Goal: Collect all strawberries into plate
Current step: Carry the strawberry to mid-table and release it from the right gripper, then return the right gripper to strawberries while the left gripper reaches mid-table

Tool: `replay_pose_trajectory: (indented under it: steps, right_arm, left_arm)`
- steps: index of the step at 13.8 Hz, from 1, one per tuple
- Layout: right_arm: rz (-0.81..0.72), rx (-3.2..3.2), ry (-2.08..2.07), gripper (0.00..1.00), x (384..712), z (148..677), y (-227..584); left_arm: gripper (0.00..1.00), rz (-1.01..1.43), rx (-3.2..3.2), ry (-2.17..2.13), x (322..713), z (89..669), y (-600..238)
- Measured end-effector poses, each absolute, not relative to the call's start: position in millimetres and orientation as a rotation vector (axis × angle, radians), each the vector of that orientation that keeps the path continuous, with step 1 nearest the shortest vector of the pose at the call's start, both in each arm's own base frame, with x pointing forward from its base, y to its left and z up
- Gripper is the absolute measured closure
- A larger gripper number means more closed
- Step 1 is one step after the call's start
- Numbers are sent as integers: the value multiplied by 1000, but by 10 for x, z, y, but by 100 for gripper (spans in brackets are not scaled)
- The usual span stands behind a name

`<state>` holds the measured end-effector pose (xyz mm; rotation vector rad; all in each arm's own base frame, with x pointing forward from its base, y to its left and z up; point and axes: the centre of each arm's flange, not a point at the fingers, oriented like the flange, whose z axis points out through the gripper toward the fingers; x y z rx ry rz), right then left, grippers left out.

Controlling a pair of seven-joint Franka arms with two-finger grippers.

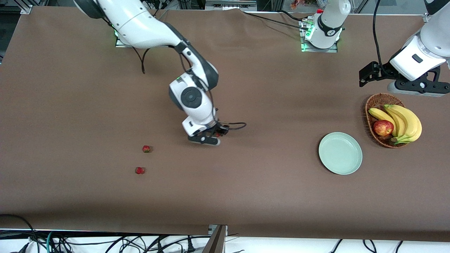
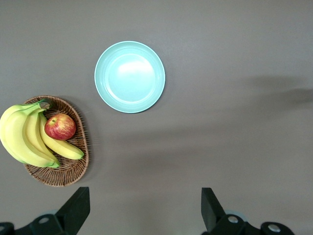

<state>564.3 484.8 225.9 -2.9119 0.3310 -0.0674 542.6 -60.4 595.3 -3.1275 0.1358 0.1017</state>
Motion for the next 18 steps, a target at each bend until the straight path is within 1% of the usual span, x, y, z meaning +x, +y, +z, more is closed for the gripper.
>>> replay_pose_trajectory:
  steps: [2,5,9,10,11,12,14,17,18]
  right_arm:
    - [-81,-2880,358,63,5444,2172,5107]
    - [-79,-2871,327,63,5245,2066,5319]
    - [-97,-2850,313,63,5180,1946,5399]
    - [-103,-2845,306,58,5157,1919,5424]
    - [-106,-2843,301,58,5141,1901,5444]
    - [-111,-2842,298,52,5141,1897,5449]
    - [-136,-2835,304,34,5225,1955,5420]
    - [-209,-2823,306,3,5545,2212,5209]
    - [-219,-2839,279,0,5682,2295,5060]
  left_arm:
    - [0,102,-3127,136,5426,5953,-605]
    - [0,102,-3127,139,5425,5953,-607]
    - [0,102,-3127,140,5425,5953,-607]
    - [0,102,-3127,140,5425,5953,-607]
    - [0,102,-3127,140,5425,5953,-607]
    - [0,102,-3127,140,5425,5953,-607]
    - [0,102,-3127,140,5425,5953,-608]
    - [0,102,-3127,140,5425,5953,-608]
    - [0,102,-3127,139,5425,5953,-608]
